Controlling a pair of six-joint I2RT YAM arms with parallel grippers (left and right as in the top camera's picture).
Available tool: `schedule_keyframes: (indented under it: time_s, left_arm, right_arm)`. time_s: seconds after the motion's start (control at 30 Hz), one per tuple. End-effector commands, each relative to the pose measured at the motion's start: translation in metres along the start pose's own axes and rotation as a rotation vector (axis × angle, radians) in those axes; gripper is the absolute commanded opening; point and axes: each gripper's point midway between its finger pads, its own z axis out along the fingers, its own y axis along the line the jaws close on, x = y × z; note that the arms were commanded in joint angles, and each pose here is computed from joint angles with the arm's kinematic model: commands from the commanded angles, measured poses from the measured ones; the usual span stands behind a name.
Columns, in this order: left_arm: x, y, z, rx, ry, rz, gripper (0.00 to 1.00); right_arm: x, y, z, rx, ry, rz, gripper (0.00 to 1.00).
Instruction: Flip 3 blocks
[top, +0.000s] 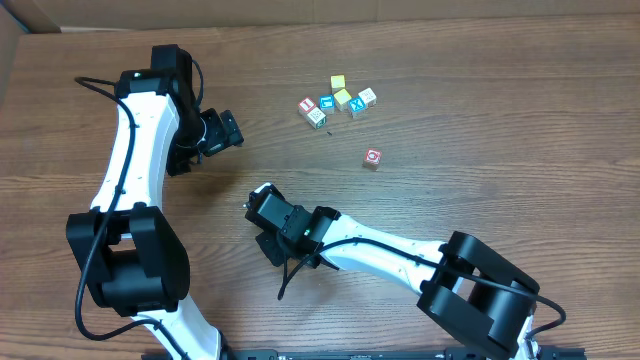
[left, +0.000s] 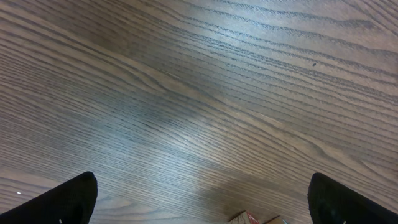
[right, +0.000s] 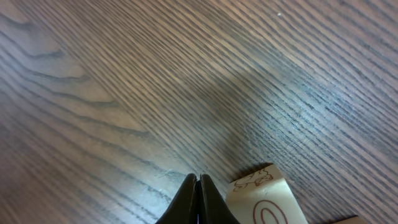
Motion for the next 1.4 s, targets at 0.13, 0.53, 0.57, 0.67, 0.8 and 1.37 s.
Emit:
schedule_keyframes:
  time_s: [0.13,0.53,0.57,0.67,0.8,1.37]
  left_arm:
    - [-0.005,-0.004,-0.012,0.006,-0.04,0.021,1.0]
    - [-0.005,-0.004,-0.012,0.006,-0.04,0.021,1.0]
    - [-0.005,-0.004,-0.012,0.006,-0.04,0.021,1.0]
    - [-0.005,-0.004,-0.012,0.006,-0.04,0.021,1.0]
    - [-0.005,-0.004,-0.012,0.006,-0.04,0.021,1.0]
    - [-0.005,-0.004,-0.012,0.006,-0.04,0.021,1.0]
  right_arm:
    - [-0.005,-0.018,0.0,0.066,-0.007,0.012,0.04]
    - [-0.005,-0.03,-0.002,0.13,-0.01,0.011,0.05]
    - [-0.006,-0.031,-0.003,0.135,-0.014,0.011,0.05]
    - [-0.008,-0.032,-0.006,0.143,-0.022,0.01,0.05]
    - [-0.01,-0.03,-0.014,0.139,-0.03,0.011,0.05]
    - [-0.005,-0.044,-0.02,0.216,-0.013,0.004,0.05]
